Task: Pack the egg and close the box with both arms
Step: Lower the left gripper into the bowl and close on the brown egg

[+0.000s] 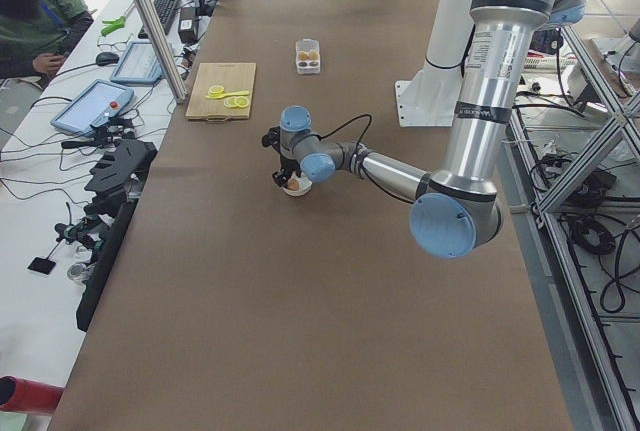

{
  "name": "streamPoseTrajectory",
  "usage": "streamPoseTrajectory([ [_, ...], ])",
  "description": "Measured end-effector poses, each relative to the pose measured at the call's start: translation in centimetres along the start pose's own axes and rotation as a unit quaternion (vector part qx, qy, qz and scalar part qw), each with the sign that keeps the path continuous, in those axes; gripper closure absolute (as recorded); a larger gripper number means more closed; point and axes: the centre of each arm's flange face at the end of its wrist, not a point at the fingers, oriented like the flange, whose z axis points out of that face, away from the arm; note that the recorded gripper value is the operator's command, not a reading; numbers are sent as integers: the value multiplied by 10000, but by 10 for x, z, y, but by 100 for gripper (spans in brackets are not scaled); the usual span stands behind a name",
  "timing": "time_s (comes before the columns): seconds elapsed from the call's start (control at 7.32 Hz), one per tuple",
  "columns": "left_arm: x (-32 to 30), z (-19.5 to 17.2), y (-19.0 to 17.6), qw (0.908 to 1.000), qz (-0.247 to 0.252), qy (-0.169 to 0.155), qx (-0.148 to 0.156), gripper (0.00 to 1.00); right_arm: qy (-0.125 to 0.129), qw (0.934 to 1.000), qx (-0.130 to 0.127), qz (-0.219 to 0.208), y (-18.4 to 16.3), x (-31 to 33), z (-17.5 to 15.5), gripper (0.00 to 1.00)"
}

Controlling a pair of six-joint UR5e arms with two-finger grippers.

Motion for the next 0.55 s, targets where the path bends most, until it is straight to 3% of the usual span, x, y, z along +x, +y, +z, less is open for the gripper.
streamPoseTrajectory([
  [0.55,0,2,0,10000,-12,-8,-13,44,8,10000,-6,-1,0,0,1,0],
])
